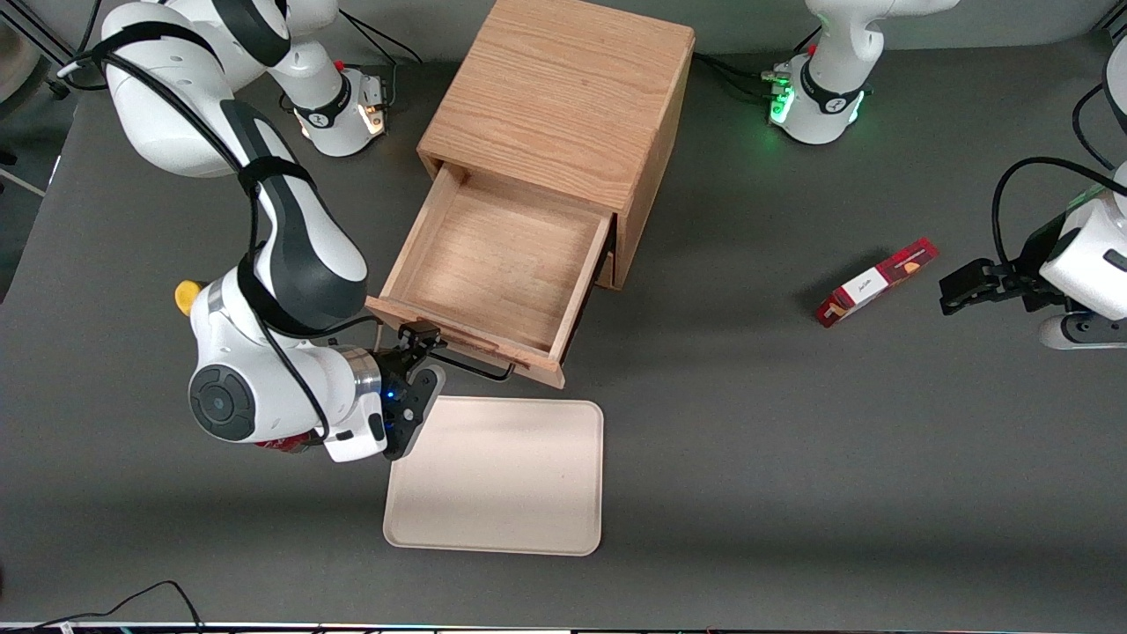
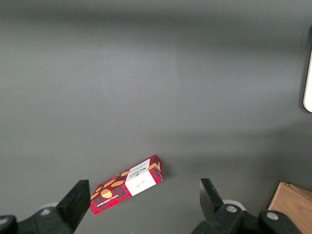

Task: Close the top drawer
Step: 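Press the right gripper against the drawer front beside the black handle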

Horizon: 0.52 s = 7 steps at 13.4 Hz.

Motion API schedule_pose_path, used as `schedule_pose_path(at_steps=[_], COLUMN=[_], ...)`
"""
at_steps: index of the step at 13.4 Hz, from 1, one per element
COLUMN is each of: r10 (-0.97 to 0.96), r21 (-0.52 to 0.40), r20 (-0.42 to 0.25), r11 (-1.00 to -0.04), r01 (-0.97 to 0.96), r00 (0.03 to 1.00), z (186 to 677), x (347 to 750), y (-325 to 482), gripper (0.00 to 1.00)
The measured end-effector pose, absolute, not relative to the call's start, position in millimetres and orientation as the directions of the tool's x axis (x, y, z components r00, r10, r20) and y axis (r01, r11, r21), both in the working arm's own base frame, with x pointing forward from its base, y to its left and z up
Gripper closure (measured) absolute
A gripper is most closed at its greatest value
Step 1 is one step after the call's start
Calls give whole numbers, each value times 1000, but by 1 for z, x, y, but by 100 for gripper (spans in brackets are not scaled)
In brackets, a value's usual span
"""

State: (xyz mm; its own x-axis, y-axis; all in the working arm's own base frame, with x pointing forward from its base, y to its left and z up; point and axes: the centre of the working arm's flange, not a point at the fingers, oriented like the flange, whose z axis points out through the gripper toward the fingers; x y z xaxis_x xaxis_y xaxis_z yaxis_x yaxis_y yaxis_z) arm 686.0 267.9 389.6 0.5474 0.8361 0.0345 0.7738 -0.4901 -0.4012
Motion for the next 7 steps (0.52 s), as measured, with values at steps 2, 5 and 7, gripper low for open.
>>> schedule_pose_path(at_steps=[2, 5, 7], r10=[839, 845, 852], r21=[-404, -398, -392], r20=[29, 27, 24], r11=[-488, -481, -473], r01=[774, 781, 789], r00=[544, 534, 523], z=[385, 375, 374], x=[683, 674, 661], y=[272, 284, 293], gripper=[0, 0, 0])
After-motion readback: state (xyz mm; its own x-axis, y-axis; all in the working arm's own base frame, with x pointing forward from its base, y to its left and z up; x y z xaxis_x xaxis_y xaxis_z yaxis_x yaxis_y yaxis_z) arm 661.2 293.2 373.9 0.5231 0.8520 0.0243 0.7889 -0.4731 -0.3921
